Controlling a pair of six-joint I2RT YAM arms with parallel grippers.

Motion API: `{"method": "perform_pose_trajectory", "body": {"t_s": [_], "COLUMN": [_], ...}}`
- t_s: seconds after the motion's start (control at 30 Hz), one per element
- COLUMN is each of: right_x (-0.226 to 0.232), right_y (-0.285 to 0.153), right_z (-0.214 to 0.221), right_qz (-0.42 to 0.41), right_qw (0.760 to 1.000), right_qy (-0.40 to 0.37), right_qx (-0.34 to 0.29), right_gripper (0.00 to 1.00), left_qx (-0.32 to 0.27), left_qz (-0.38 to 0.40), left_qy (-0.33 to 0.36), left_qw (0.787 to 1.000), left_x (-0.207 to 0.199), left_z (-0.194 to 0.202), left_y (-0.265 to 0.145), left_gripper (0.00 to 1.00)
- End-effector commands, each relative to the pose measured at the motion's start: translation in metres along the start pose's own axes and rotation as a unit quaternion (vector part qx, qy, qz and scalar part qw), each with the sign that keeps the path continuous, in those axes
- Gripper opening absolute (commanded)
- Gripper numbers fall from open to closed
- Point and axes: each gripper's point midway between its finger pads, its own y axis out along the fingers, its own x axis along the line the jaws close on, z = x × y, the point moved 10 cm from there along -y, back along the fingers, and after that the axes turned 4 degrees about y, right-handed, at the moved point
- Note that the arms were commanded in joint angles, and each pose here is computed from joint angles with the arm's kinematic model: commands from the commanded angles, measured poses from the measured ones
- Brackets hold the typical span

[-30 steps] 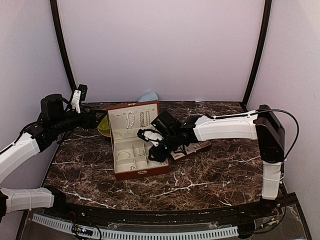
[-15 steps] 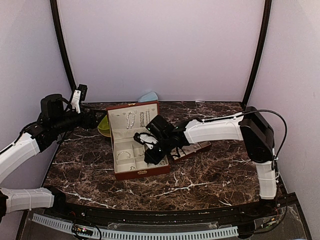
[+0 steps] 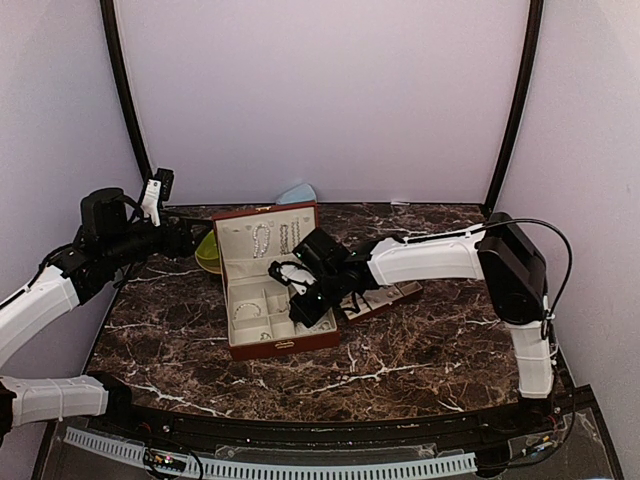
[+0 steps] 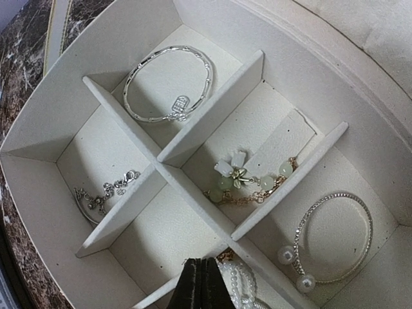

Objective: Organize the mixed jewelry
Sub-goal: Pick up the necklace from the center of the board.

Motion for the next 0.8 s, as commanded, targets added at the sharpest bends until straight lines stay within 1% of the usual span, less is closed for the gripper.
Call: {"method": "perform_pose_trajectory", "body": {"t_s": [0.0, 0.37, 0.63, 0.77], "right_x": [-0.004, -0.013, -0.018, -0.020], "right_y": [0.004, -0.013, -0.022, -0.037], "right_z": [-0.001, 0.008, 0.012, 0.008], "right_qz": [0.005, 0.039, 0.049, 0.046], "right_qw": [1.000, 0.999, 0.998, 0.997], "right_qy": [0.007, 0.025, 0.035, 0.044], "right_qx": [-0.004, -0.013, -0.017, -0.032], "right_gripper": [0.00, 0.00, 0.00, 0.00], "left_qx": [-0.014, -0.014, -0.013, -0.012], "left_qz": [-0.004, -0.006, -0.006, -0.007], "left_qy": [0.007, 0.007, 0.007, 0.007], "left_qw": [1.000, 1.000, 1.000, 1.000], "left_x": [0.000, 0.000, 0.001, 0.001], "left_z": [-0.002, -0.002, -0.001, -0.001], "left_y": [-0.005, -0.005, -0.004, -0.004], "left_gripper": [0.82, 0.82, 0.82, 0.82]}}
